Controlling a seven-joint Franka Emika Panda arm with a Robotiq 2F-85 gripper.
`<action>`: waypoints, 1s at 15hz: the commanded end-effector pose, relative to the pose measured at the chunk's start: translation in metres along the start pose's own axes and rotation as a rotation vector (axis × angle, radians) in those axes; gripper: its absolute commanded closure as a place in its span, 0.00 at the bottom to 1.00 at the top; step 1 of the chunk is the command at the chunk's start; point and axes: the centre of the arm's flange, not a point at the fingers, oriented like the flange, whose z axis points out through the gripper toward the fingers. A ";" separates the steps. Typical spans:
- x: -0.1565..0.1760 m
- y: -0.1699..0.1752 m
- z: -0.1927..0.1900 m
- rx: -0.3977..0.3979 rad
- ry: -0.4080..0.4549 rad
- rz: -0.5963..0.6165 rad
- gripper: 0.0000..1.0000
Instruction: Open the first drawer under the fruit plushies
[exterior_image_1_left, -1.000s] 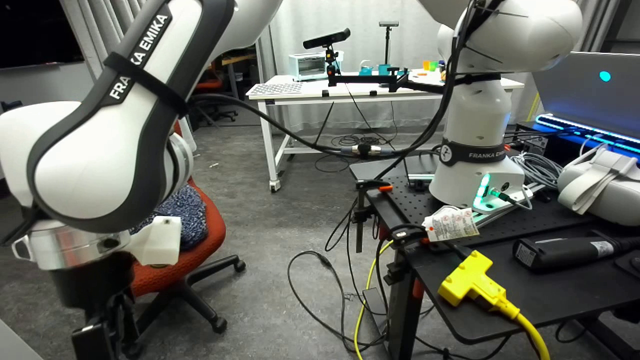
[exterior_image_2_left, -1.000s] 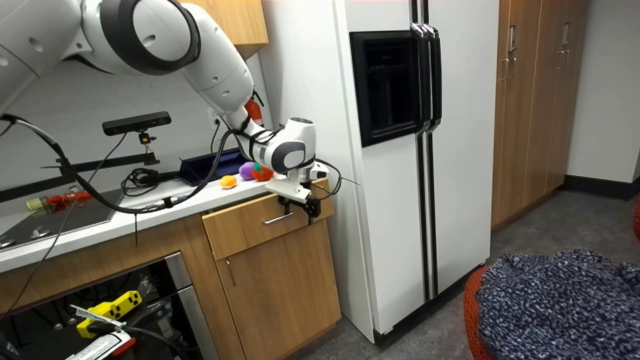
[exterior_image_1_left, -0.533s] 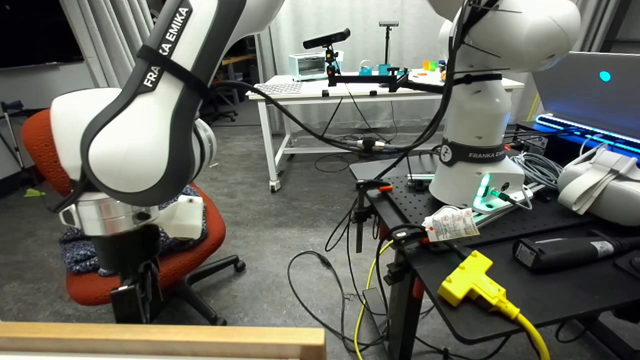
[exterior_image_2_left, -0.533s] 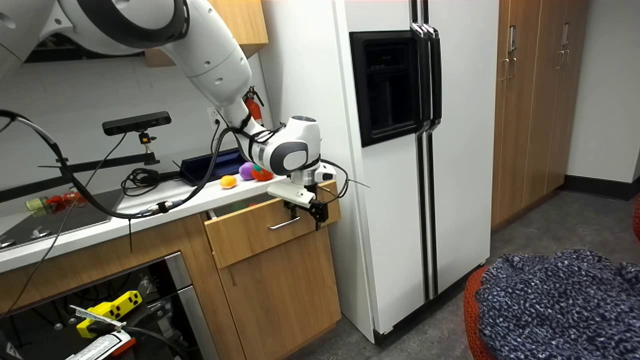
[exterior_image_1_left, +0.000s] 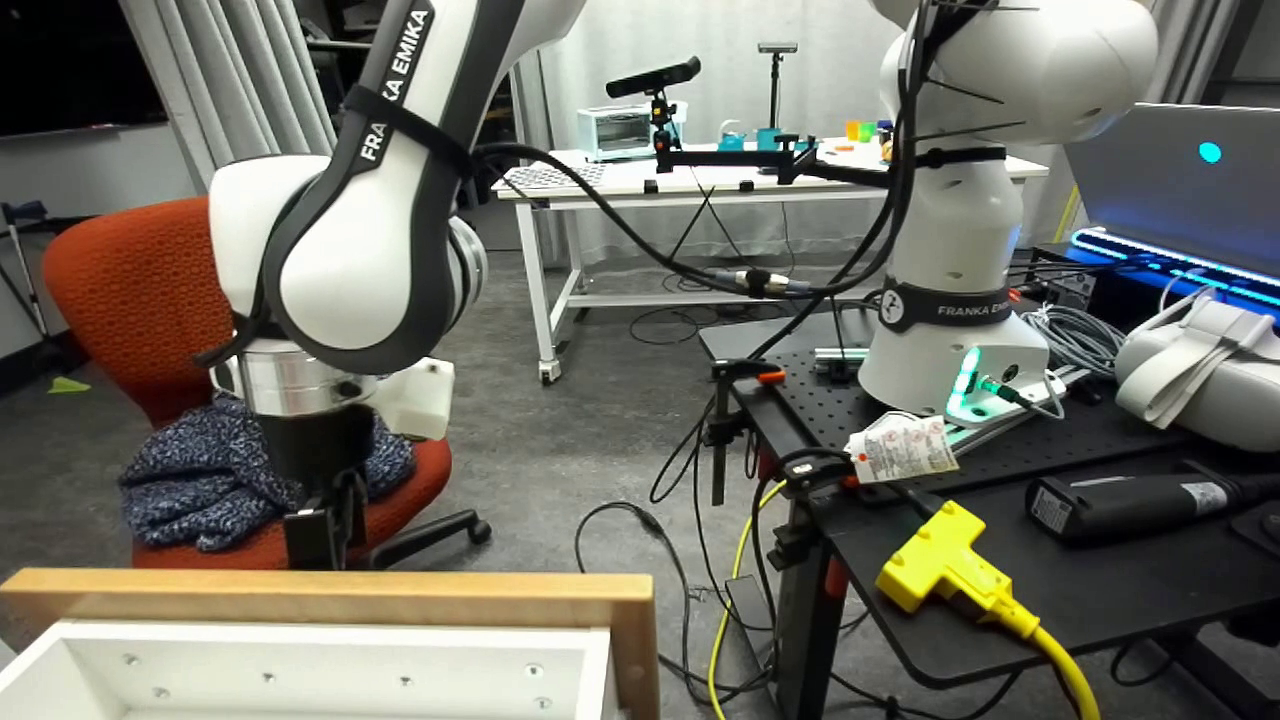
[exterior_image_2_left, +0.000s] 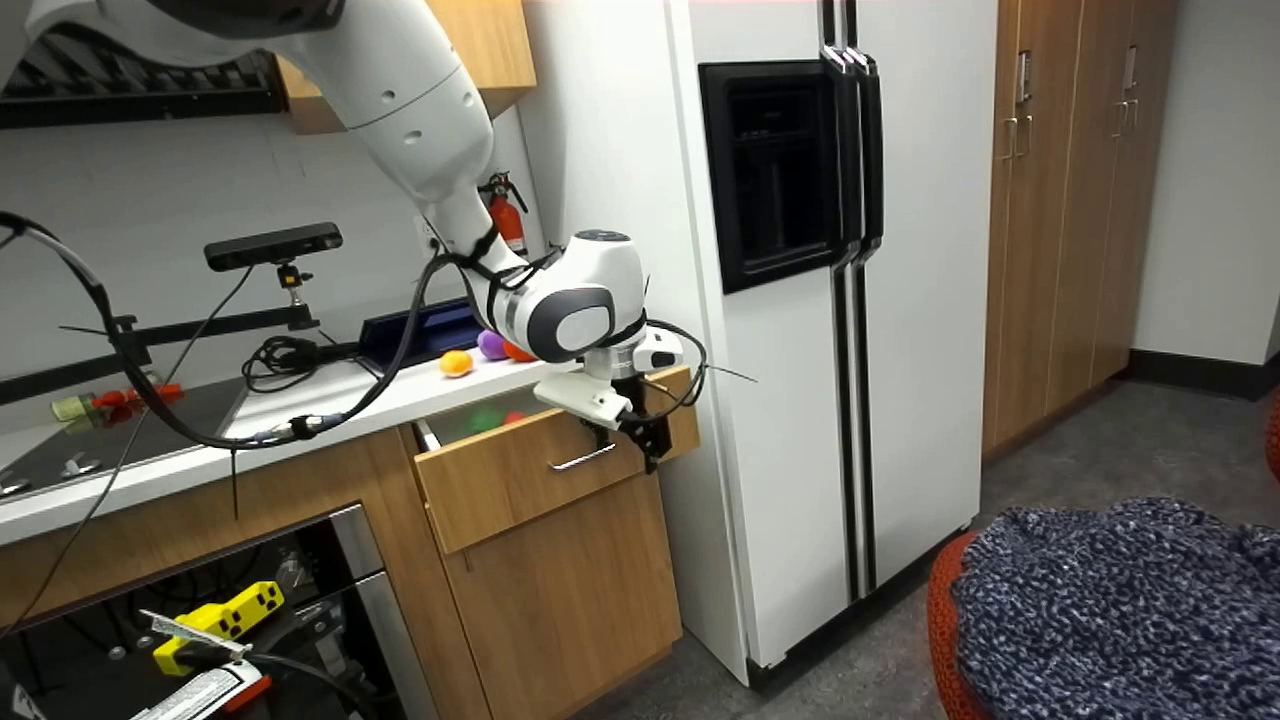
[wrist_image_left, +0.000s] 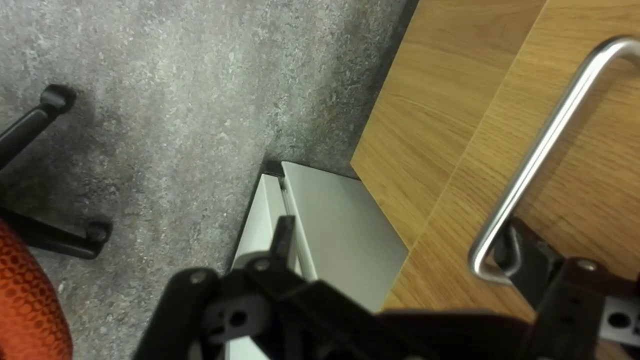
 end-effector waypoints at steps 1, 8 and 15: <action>-0.012 0.023 -0.075 -0.112 0.058 0.003 0.00; -0.033 0.056 -0.088 -0.167 0.111 0.070 0.00; -0.024 0.059 -0.178 -0.128 0.238 0.063 0.00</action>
